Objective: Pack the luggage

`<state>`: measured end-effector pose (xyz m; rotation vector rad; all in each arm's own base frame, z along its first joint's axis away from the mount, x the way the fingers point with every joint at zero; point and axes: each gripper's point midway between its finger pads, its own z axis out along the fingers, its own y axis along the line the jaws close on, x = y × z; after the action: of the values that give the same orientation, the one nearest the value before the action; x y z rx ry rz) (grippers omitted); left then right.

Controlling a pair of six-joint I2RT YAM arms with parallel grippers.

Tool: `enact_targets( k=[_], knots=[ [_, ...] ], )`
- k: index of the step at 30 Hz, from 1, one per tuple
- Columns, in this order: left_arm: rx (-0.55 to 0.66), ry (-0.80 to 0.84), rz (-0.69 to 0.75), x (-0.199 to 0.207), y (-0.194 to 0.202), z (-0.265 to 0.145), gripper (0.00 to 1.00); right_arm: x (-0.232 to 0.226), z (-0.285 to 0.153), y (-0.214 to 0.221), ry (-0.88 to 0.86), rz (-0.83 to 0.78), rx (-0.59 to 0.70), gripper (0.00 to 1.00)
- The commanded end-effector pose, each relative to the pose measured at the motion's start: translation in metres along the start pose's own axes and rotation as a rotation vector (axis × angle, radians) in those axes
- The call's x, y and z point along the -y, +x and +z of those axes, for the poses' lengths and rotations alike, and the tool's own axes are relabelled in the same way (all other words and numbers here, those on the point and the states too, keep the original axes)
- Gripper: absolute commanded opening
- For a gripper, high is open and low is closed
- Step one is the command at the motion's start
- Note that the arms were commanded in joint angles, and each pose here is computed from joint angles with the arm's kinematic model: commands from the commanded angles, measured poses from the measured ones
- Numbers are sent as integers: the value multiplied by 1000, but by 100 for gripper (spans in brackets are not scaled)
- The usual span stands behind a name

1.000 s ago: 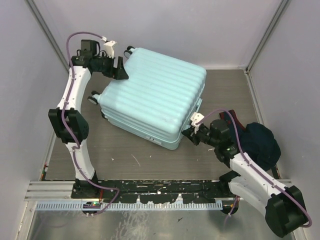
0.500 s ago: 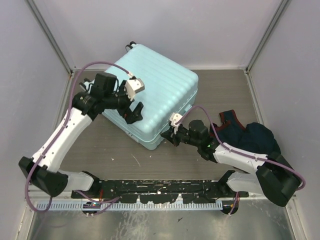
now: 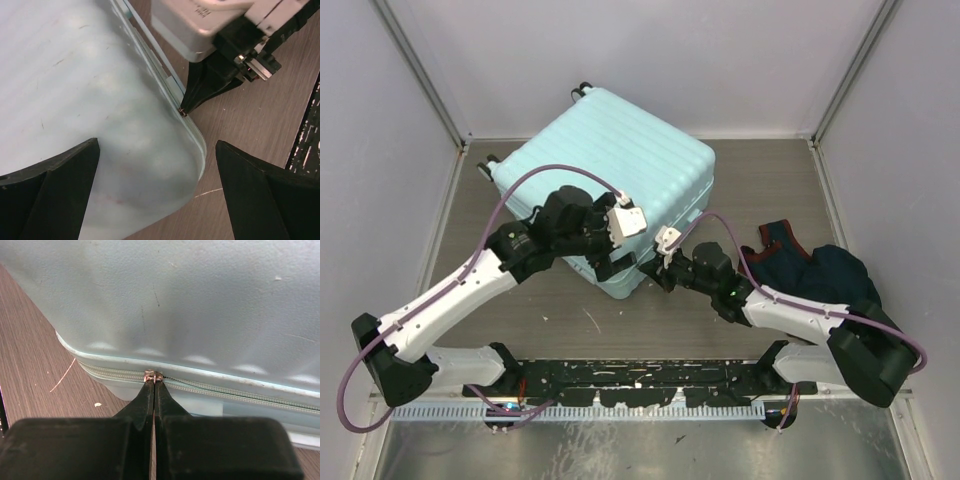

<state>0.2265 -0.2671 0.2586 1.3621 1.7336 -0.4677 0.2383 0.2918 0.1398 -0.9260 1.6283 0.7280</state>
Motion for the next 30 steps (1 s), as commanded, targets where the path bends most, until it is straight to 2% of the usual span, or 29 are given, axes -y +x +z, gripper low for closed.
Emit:
enact_targets(
  k=[1, 3, 9, 11, 19, 23, 30],
  knots=[
    [7, -96, 110, -8, -8, 12, 99, 30, 5, -36, 146, -45, 105, 1],
    [-38, -143, 138, -17, 4, 15, 100, 34, 3, -36, 165, -65, 100, 1],
    [-151, -175, 197, -21, 42, 8, 88, 54, -14, -31, 194, -61, 43, 1],
    [-169, -164, 207, -19, 52, 6, 84, 62, -20, -27, 194, -47, 14, 1],
    [-218, -133, 234, -16, 76, 9, 79, 97, -43, -15, 208, -78, -64, 1],
    [-222, -124, 240, -16, 79, 10, 77, 124, -44, -12, 246, -107, -45, 1],
    [-211, -122, 246, -18, 74, 13, 76, 109, -27, -11, 121, -140, 28, 1]
  ],
)
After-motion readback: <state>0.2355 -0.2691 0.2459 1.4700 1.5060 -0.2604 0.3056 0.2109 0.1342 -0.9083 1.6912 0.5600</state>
